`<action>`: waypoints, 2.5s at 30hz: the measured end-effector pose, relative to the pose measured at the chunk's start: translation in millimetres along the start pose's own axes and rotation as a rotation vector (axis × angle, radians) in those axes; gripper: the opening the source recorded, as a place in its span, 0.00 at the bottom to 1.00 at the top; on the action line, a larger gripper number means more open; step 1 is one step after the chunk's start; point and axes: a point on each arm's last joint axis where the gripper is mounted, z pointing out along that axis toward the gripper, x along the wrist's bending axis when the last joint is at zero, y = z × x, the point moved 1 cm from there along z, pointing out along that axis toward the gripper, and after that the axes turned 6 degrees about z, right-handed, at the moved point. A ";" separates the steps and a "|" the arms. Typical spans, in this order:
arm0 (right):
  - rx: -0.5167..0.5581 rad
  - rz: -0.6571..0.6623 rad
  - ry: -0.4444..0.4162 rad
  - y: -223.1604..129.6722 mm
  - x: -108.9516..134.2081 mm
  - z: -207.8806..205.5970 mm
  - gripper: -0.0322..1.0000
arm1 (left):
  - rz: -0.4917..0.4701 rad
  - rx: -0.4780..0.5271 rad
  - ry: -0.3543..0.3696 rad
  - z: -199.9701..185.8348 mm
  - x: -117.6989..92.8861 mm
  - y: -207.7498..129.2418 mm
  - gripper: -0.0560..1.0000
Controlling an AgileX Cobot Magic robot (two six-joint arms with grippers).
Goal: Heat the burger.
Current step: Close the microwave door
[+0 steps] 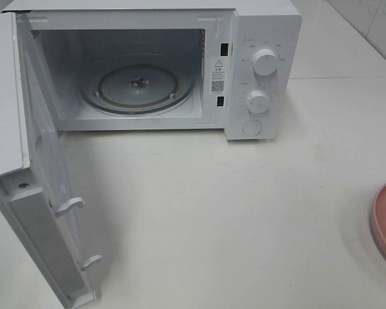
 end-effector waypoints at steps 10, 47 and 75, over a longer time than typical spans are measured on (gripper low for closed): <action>0.000 0.000 0.000 0.0 0.0 0.0 0.76 | 0.000 0.000 0.000 0.0 0.0 0.0 0.99; 0.000 0.000 0.000 0.0 0.0 0.0 0.76 | 0.036 0.108 0.113 50.1 22.9 43.2 0.05; 0.000 0.000 0.000 0.0 0.0 0.0 0.76 | 0.064 -0.224 0.098 190.1 33.7 28.0 0.05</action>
